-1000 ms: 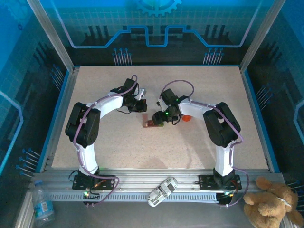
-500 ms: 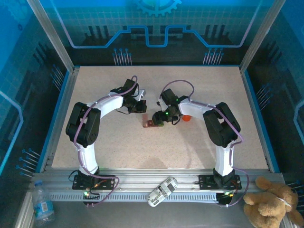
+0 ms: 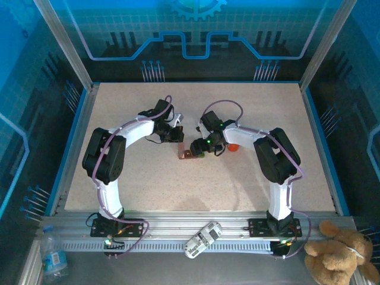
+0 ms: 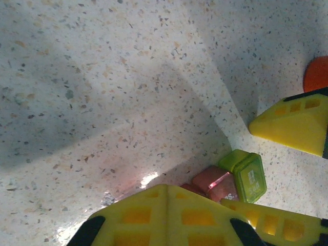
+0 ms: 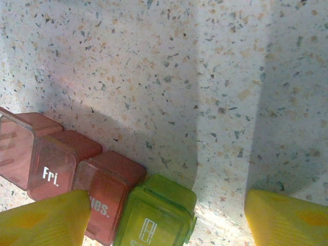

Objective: Sort the pills into containers

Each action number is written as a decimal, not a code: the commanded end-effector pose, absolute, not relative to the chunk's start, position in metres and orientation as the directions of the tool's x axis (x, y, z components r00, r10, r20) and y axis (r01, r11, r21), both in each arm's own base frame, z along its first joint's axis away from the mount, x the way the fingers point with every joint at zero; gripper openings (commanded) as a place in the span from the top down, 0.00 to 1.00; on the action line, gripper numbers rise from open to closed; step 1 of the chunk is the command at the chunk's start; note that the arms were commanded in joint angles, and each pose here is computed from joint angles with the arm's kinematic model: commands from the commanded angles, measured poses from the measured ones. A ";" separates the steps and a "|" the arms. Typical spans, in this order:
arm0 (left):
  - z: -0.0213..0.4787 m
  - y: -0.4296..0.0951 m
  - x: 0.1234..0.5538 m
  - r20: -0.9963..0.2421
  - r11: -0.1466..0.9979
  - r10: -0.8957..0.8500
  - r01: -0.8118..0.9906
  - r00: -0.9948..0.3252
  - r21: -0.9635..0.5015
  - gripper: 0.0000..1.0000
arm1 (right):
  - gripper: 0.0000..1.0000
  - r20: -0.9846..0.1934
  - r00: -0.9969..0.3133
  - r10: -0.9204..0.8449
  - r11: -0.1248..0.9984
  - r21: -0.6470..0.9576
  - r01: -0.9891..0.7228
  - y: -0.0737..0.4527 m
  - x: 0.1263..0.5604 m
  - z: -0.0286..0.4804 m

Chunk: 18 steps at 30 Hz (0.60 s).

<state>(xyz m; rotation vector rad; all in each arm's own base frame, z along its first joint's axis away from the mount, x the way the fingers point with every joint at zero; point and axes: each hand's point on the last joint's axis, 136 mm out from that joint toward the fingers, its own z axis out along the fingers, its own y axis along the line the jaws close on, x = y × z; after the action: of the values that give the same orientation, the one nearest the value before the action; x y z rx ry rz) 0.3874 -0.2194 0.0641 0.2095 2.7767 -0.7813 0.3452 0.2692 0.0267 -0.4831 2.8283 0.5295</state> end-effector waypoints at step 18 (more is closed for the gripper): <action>0.078 -0.227 0.339 -0.262 0.820 0.106 0.234 -0.959 -0.523 1.00 | 0.20 -0.219 -0.943 -0.252 0.901 0.302 -0.310 0.259 0.343 0.006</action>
<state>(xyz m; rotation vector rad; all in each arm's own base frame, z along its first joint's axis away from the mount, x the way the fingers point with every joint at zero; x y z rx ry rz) 0.3515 -0.2255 0.0755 0.2633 2.7740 -0.8135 0.3462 0.2678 0.0265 -0.4705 2.8318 0.5357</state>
